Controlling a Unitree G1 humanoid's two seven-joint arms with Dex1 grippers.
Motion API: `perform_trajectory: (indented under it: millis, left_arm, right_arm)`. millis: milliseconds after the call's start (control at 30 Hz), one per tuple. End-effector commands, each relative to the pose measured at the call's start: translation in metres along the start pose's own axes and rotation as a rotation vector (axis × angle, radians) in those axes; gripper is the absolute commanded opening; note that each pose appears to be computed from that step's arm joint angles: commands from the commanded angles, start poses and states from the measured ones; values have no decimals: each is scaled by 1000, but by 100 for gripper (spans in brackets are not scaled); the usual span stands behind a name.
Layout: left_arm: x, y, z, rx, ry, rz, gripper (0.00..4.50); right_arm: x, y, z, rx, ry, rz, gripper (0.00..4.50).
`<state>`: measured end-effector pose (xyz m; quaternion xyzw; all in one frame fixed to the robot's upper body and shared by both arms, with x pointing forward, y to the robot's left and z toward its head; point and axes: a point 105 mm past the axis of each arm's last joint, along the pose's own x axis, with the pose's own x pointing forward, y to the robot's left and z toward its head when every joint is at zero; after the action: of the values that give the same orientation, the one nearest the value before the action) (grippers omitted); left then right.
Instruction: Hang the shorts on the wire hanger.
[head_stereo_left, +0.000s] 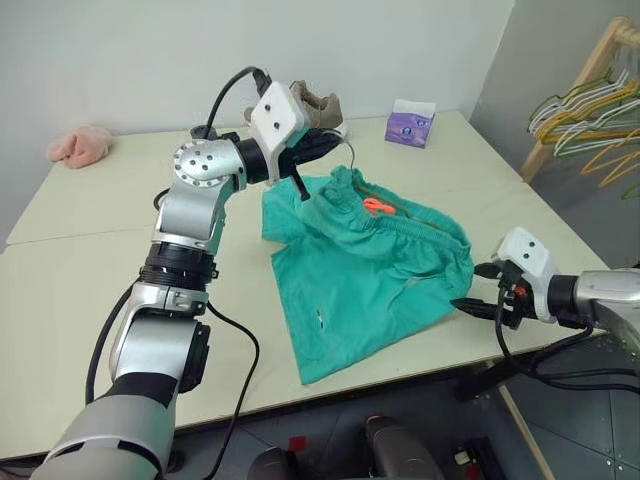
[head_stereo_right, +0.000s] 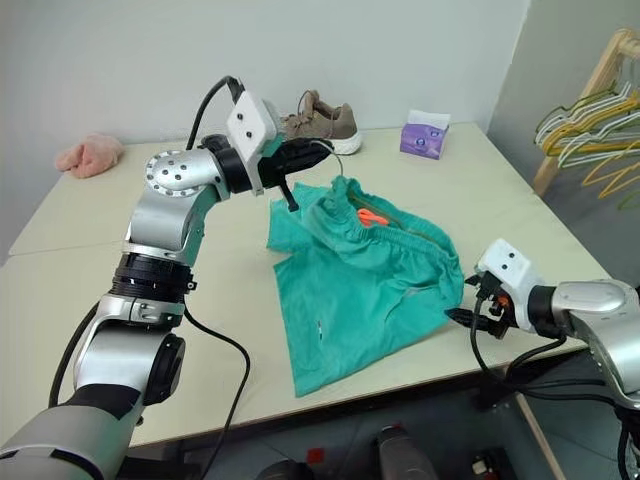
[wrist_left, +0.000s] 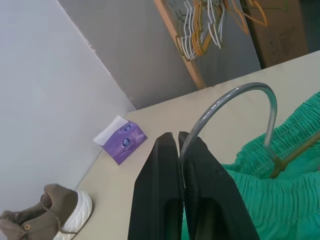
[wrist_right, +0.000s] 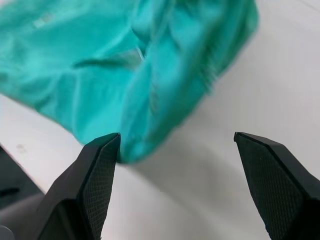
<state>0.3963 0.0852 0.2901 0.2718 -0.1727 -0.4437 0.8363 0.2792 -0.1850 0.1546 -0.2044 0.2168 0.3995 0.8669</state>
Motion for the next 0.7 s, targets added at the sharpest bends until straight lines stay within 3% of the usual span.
perform_trajectory:
  millis: [33, 233, 267, 333, 633, 700]
  left_arm:
    - [-2, 12, 33, 72, -78, 22, 0]
    - [-6, 14, 30, 150, -42, 13, 0]
    - [-7, 14, 29, 157, -38, 12, 0]
    - [-9, 15, 28, 171, -30, 10, 0]
    - [-14, 14, 22, 247, 5, -6, 0]
    - [-15, 13, 19, 265, 17, -11, 0]
  right_arm:
    - [4, -8, 21, -50, -59, -64, 388]
    - [4, -13, 27, -74, -43, -54, 388]
    - [3, -15, 26, -70, -40, -57, 371]
    - [0, -15, 25, -67, -35, -45, 329]
    - [1, -21, 37, -37, -99, -47, 6]
    - [0, -21, 39, -43, -103, -44, 2]
